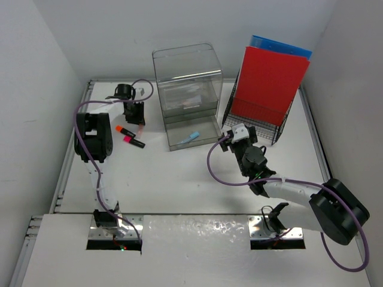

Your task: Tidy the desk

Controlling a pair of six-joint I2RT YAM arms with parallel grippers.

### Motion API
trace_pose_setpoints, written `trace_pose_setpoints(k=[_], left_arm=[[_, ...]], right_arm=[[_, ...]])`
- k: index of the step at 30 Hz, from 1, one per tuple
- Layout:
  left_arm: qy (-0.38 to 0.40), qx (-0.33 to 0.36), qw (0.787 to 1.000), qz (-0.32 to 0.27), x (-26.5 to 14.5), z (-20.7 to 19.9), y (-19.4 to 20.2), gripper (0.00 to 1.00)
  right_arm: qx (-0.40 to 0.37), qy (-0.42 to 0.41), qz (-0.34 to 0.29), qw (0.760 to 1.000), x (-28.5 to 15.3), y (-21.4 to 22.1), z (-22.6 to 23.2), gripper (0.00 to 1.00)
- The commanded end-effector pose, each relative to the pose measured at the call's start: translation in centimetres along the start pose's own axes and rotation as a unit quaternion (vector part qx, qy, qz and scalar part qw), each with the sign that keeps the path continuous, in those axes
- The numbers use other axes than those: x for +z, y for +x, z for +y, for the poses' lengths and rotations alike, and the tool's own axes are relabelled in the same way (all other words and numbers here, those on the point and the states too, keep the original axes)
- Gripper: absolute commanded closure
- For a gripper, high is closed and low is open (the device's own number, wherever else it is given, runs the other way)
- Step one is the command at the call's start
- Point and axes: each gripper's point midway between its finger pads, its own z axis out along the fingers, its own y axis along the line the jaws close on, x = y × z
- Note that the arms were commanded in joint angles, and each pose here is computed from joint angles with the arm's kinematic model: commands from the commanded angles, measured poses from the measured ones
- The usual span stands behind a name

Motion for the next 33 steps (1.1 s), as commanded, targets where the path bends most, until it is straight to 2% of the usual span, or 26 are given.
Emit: trace_pose_setpoints(k=[1, 4, 10, 11, 14, 15, 17, 18, 20, 21, 23, 24, 26, 29, 31, 32, 33], left_arm=[[0.035, 0.002, 0.999, 0.039, 1.7, -1.4, 1.9, 0.87], [0.053, -0.009, 0.998, 0.034, 1.8, -2.1, 1.0, 1.00], [0.144, -0.042, 0.989, 0.002, 0.0, -5.0, -2.3, 1.00], [0.146, -0.066, 0.987, -0.008, -0.9, -4.0, -3.3, 1.00], [0.155, -0.080, 0.984, -0.035, -4.0, -2.8, -4.8, 1.00], [0.147, -0.075, 0.984, -0.061, -6.3, -2.5, -6.0, 1.00], [0.101, -0.073, 0.988, -0.090, -8.2, -0.2, -6.3, 1.00], [0.084, -0.061, 0.986, -0.127, -11.3, 0.0, -7.6, 1.00], [0.050, -0.036, 0.986, -0.152, -13.4, 0.9, -7.4, 1.00], [0.041, -0.017, 0.982, -0.183, -16.7, 0.4, -8.1, 1.00], [0.029, 0.016, 0.980, -0.194, -19.1, 0.2, -7.0, 1.00], [0.031, 0.049, 0.972, -0.228, -22.4, -1.0, -7.2, 1.00], [0.045, 0.076, 0.968, -0.233, -25.0, -2.4, -6.1, 1.00], [0.121, 0.120, 0.963, -0.209, -27.0, -6.7, -4.7, 1.00], [0.122, 0.147, 0.964, -0.185, -27.2, -8.9, -3.8, 1.00], [0.142, 0.192, 0.954, -0.180, -27.5, -12.7, -3.7, 1.00], [0.149, 0.211, 0.952, -0.167, -27.1, -14.5, -3.3, 1.00]], right_arm=[[0.015, 0.017, -0.034, 0.999, 0.6, -2.4, -0.6, 0.16], [0.016, 0.017, -0.034, 0.999, 0.6, -2.4, -0.6, 0.16], [0.017, 0.019, -0.038, 0.999, 0.3, -2.7, -0.8, 0.16], [0.018, 0.020, -0.039, 0.999, 0.3, -2.7, -0.9, 0.16], [0.016, 0.021, -0.041, 0.999, 0.1, -2.9, -1.1, 0.16], [0.016, 0.023, -0.040, 0.999, 0.1, -2.9, -1.2, 0.15], [0.014, 0.027, -0.038, 0.999, 0.1, -2.8, -1.4, 0.14], [0.015, 0.029, -0.039, 0.999, 0.0, -2.8, -1.5, 0.14], [0.022, 0.031, -0.041, 0.998, 0.0, -2.9, -1.6, 0.14], [0.024, 0.033, -0.042, 0.998, 0.0, -2.9, -1.7, 0.14], [0.027, 0.031, -0.044, 0.998, 0.0, -3.1, -1.8, 0.14], [0.025, 0.029, -0.040, 0.998, 0.0, -2.9, -1.7, 0.14], [0.027, 0.030, -0.041, 0.998, -0.1, -3.0, -1.8, 0.14], [0.030, 0.050, -0.044, 0.997, -0.3, -2.9, -2.7, 0.14], [0.035, 0.060, -0.052, 0.996, -0.5, -3.2, -3.2, 0.13], [0.035, 0.064, -0.054, 0.996, -0.6, -3.4, -3.4, 0.13], [0.031, 0.069, -0.044, 0.996, -0.6, -3.3, -3.7, 0.13]])
